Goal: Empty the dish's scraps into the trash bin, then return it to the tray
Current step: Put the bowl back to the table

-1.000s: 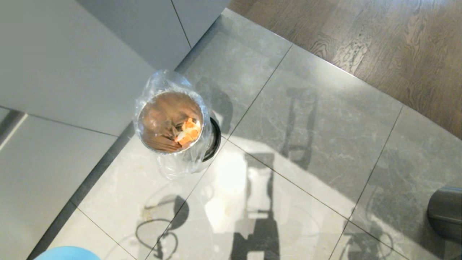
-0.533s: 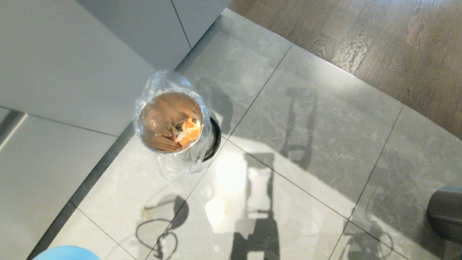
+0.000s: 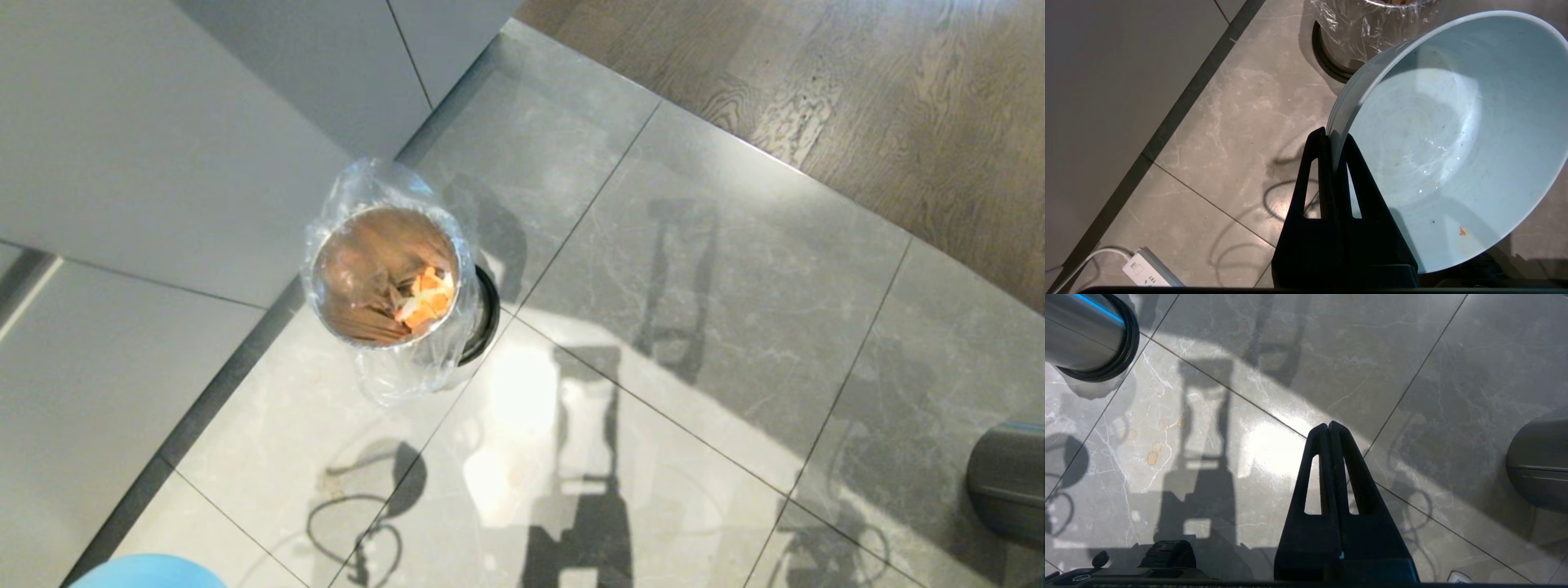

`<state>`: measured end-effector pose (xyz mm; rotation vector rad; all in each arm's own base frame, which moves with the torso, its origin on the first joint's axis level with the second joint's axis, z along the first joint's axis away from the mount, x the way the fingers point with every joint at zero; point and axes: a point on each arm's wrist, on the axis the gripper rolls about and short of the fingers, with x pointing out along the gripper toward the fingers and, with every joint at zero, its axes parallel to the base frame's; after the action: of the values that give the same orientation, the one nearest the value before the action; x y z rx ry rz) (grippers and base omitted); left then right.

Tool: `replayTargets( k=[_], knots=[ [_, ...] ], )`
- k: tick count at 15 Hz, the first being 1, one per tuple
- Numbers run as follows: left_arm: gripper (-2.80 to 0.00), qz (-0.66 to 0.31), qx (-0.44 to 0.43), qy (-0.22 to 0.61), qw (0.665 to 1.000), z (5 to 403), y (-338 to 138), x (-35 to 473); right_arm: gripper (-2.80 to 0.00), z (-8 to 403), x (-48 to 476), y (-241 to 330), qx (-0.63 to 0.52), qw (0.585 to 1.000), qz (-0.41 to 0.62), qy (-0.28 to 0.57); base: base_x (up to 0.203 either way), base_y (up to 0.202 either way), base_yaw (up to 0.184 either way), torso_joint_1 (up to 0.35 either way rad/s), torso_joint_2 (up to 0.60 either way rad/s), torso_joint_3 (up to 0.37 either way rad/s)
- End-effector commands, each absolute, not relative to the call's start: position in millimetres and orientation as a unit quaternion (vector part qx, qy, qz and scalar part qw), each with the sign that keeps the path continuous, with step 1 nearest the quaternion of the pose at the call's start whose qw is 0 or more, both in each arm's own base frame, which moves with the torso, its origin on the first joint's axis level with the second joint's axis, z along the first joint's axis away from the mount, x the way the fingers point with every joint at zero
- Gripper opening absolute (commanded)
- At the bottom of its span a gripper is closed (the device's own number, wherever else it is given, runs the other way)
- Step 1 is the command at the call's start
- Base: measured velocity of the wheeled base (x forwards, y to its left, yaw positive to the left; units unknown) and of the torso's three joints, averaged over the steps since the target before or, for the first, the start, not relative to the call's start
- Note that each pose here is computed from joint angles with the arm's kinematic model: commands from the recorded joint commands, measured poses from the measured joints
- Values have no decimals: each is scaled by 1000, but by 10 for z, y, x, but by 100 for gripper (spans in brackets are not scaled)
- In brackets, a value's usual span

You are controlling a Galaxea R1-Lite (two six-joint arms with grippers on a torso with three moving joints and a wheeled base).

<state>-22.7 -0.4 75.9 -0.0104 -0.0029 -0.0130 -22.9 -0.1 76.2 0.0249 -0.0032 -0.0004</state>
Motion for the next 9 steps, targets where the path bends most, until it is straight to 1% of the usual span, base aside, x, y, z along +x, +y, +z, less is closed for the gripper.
replayTargets(
  k=[1, 4, 9],
  knots=[
    [-280, -6, -5, -2, 1000, 760, -4, -227, -280, 762, -229, -1, 12, 1000, 0, -2, 0, 0, 0, 0, 0, 0],
    [-280, -6, -5, -2, 1000, 760, -4, -227, -280, 761, -229, -1, 12, 1000, 0, -2, 0, 0, 0, 3, 1, 28],
    [-280, -6, -6, -1, 1000, 760, -4, -227, -280, 761, -229, -1, 12, 1000, 0, -2, 0, 0, 0, 2, 3, 175]
  ],
)
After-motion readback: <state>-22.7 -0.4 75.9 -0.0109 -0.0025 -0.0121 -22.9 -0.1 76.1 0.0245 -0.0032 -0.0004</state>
